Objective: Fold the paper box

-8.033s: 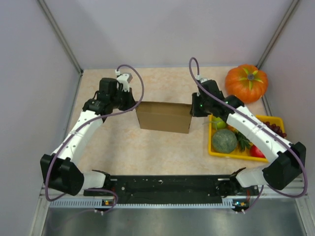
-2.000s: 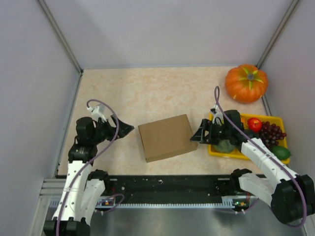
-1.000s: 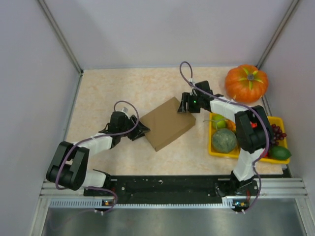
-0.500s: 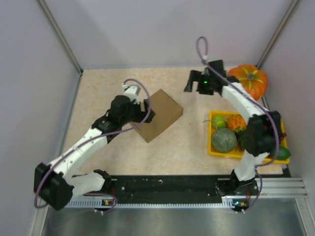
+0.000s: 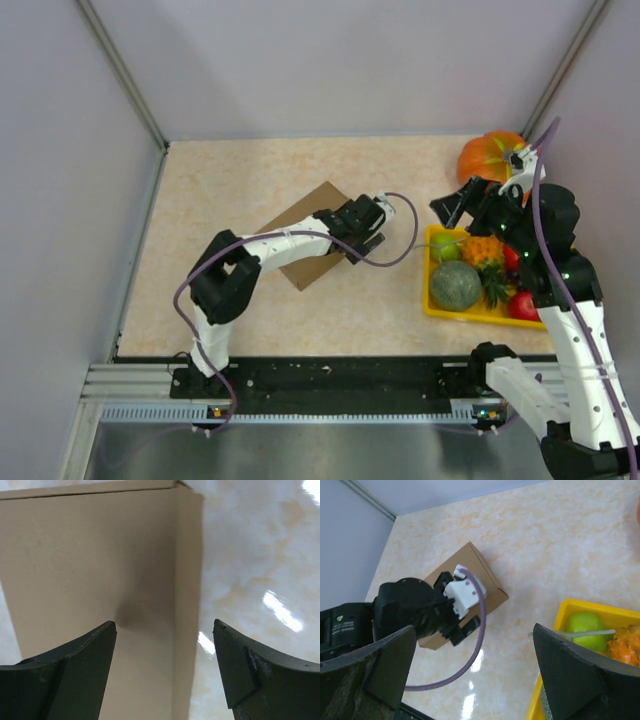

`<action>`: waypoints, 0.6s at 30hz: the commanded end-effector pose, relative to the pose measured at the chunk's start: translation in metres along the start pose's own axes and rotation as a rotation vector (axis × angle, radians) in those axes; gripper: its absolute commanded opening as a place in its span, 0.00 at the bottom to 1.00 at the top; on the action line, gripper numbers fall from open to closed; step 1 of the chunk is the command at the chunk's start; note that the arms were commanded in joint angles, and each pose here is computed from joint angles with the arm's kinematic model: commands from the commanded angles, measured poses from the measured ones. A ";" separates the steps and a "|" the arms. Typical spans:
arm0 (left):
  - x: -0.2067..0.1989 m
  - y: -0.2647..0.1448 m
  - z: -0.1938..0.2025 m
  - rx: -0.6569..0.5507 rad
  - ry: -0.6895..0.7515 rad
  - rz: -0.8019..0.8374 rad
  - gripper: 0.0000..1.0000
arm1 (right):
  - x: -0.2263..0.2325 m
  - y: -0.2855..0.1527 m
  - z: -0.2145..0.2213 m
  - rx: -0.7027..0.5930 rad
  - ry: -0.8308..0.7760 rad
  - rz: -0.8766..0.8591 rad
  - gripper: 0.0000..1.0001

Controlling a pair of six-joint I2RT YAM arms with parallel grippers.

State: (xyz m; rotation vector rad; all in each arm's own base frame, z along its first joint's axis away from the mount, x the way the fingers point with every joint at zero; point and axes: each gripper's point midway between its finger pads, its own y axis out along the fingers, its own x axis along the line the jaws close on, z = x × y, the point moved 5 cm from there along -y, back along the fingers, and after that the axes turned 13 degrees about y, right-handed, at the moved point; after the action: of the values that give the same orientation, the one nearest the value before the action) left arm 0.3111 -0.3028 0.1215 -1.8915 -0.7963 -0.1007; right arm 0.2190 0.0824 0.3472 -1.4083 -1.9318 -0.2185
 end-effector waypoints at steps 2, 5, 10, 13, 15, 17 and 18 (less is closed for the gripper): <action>0.043 0.015 0.020 0.219 -0.056 -0.298 0.77 | -0.007 0.008 0.018 0.092 0.021 0.004 0.98; 0.055 0.030 0.042 0.270 -0.121 -0.275 0.71 | -0.012 0.012 0.020 0.099 0.013 0.013 0.98; 0.103 0.041 0.072 0.313 -0.229 -0.297 0.59 | -0.017 0.024 0.028 0.122 0.025 -0.006 0.98; 0.152 0.044 0.087 0.328 -0.324 -0.331 0.58 | -0.020 0.032 0.031 0.139 0.033 -0.008 0.98; 0.178 0.048 0.101 0.350 -0.384 -0.335 0.57 | -0.020 0.034 0.032 0.149 0.038 -0.014 0.97; 0.217 0.051 0.118 0.381 -0.469 -0.347 0.56 | -0.019 0.036 0.033 0.153 0.036 -0.022 0.97; 0.229 0.054 0.122 0.383 -0.489 -0.356 0.56 | -0.019 0.037 0.033 0.155 0.038 -0.025 0.97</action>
State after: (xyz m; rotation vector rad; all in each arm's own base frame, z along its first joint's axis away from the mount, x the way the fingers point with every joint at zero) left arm 0.4521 -0.1540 0.1140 -1.4686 -1.2986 0.1578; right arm 0.2340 0.0939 0.2915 -1.3078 -1.8372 -0.0609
